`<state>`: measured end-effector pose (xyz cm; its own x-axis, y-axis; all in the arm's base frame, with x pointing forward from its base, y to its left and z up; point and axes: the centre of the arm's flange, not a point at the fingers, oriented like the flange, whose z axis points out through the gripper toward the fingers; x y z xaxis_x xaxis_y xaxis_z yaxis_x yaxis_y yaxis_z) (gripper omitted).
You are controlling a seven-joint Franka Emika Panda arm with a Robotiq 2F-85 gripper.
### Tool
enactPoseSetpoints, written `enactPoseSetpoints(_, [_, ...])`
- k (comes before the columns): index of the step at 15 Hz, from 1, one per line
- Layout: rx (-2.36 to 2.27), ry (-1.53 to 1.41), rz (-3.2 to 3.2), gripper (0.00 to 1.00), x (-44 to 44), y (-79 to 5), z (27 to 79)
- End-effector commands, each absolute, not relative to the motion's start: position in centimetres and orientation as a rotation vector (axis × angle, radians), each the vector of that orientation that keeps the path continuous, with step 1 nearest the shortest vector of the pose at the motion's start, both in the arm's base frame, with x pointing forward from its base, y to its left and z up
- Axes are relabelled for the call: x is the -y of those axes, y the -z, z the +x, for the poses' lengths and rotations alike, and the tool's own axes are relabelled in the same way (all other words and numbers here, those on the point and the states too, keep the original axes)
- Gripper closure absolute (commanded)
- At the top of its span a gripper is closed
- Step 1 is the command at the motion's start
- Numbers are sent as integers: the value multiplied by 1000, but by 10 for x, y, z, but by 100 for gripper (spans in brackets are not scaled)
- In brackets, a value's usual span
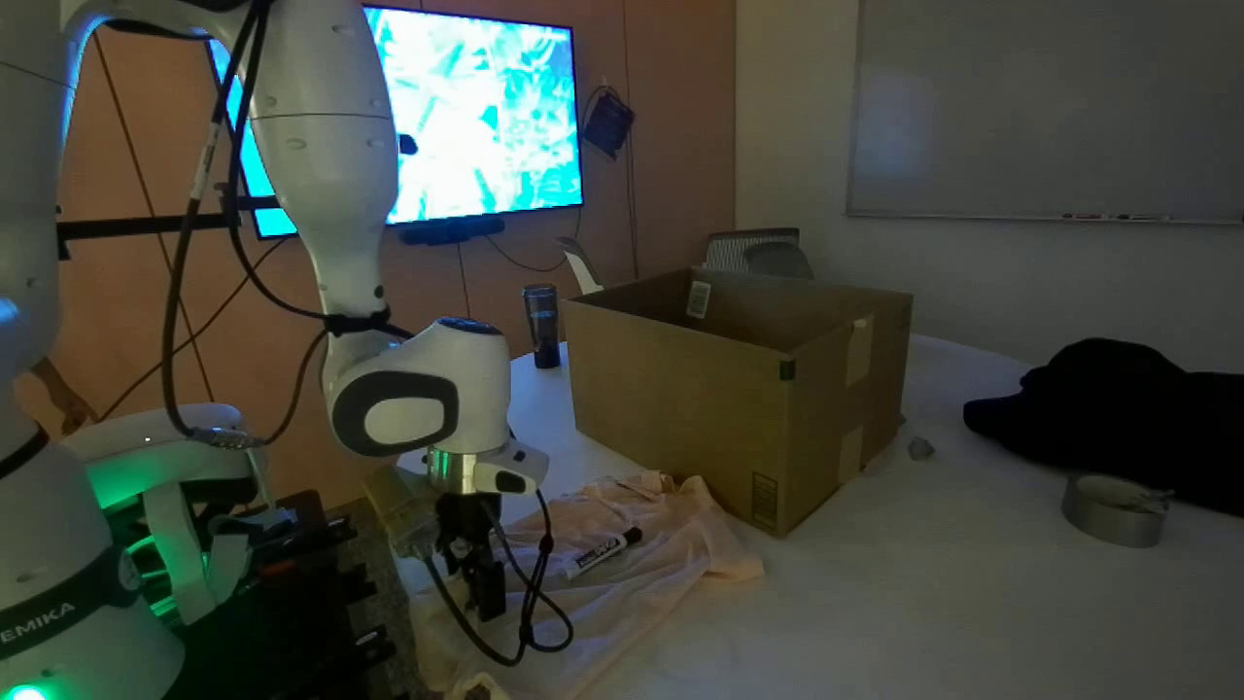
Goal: Put the black marker on the towel then fold the towel twice and put it in the box.
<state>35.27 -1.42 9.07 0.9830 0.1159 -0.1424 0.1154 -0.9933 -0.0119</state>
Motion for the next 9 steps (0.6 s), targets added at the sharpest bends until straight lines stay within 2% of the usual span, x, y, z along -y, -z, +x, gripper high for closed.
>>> enactPoseSetpoints(1, [197, -193, -3141, 80, 26, -104, 343])
enactPoseSetpoints(4, [206, -150, -3167, 99, 33, -124, 351])
enactPoseSetpoints(9, [365, 10, -3191, 100, 34, -173, 373])
